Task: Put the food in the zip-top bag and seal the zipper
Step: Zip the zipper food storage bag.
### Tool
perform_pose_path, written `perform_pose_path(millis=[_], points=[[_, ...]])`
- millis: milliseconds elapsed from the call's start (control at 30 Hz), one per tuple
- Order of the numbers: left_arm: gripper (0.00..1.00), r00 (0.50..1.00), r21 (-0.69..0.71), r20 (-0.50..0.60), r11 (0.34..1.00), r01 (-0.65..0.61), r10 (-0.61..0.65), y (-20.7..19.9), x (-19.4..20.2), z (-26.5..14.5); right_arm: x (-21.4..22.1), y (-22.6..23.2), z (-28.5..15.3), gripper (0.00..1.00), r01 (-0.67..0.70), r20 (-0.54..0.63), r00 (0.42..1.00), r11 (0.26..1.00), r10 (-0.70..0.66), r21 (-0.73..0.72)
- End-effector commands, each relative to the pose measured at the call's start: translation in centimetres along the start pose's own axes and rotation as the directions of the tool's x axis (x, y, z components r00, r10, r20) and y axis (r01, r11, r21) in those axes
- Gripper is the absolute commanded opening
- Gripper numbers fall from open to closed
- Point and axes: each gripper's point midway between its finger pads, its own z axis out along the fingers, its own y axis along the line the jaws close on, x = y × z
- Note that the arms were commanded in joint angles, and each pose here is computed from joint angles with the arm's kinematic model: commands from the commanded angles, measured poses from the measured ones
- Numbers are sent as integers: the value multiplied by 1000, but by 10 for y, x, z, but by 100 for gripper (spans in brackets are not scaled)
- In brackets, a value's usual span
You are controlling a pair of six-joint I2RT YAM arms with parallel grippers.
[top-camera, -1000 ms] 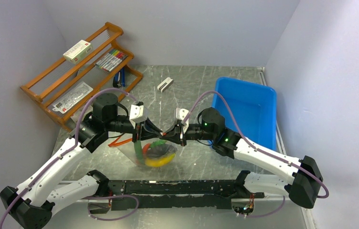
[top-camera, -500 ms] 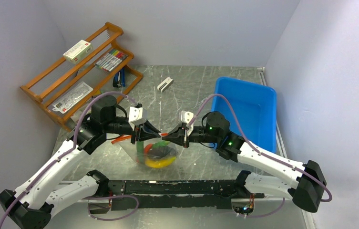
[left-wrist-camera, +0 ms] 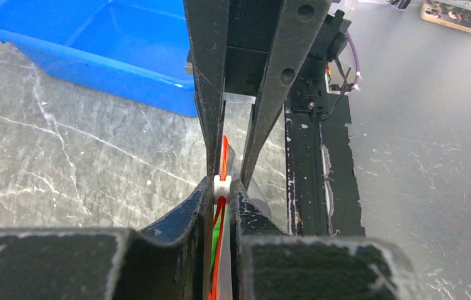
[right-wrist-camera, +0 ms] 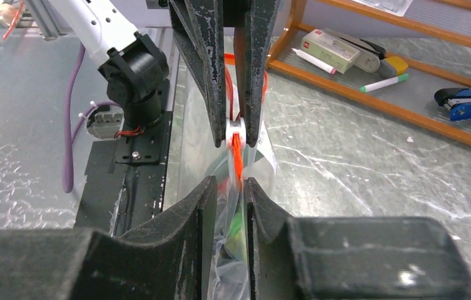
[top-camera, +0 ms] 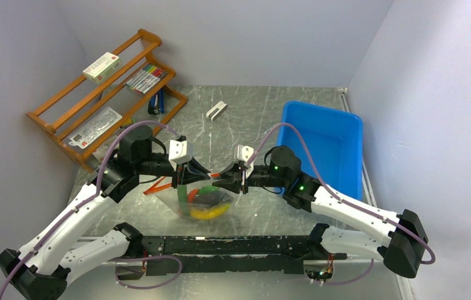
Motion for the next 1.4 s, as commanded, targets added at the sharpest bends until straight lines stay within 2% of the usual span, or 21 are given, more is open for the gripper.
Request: perform_pose_path(millis=[0, 233, 333, 367, 667, 1067, 1167, 1233, 1300, 1367], points=[[7, 999, -17, 15, 999, -29, 29, 2, -6, -3, -10, 1, 4, 23, 12, 27, 1000, 1000, -11, -23], [7, 999, -17, 8, 999, -35, 35, 2, -3, -3, -14, -4, 6, 21, 17, 37, 999, 1000, -17, 0], [7, 1000, -21, 6, 999, -29, 29, 3, 1, -2, -19, -7, 5, 2, 24, 49, 998, 1000, -25, 17], [7, 1000, -26, 3, 999, -27, 27, 3, 2, -2, -20, -7, 4, 0, 26, 52, 998, 999, -28, 24], [7, 999, -90, -26, 995, -45, 43, 8, 13, -9, -31, -6, -15, 0, 64, 132, 988, 994, -76, 92], [7, 999, -118, -41, 993, -14, 10, 12, 24, -8, -29, -3, -22, 0, 61, 118, 990, 993, -72, 99], [7, 999, -110, -28, 994, -18, 15, 10, 22, -8, -20, -4, -14, 21, 30, 64, 997, 997, -34, 74], [7, 1000, -108, -17, 994, -23, 21, 9, 19, -8, -17, 1, -7, 30, 9, 42, 999, 1000, -10, 23], [7, 1000, -103, -11, 994, -24, 23, 8, 18, -7, -16, 2, -2, 35, -13, 40, 999, 1000, 13, 4], [7, 1000, -96, -11, 995, -21, 21, 8, 19, -6, -16, 1, 1, 35, -18, 46, 999, 1000, 18, 3]])
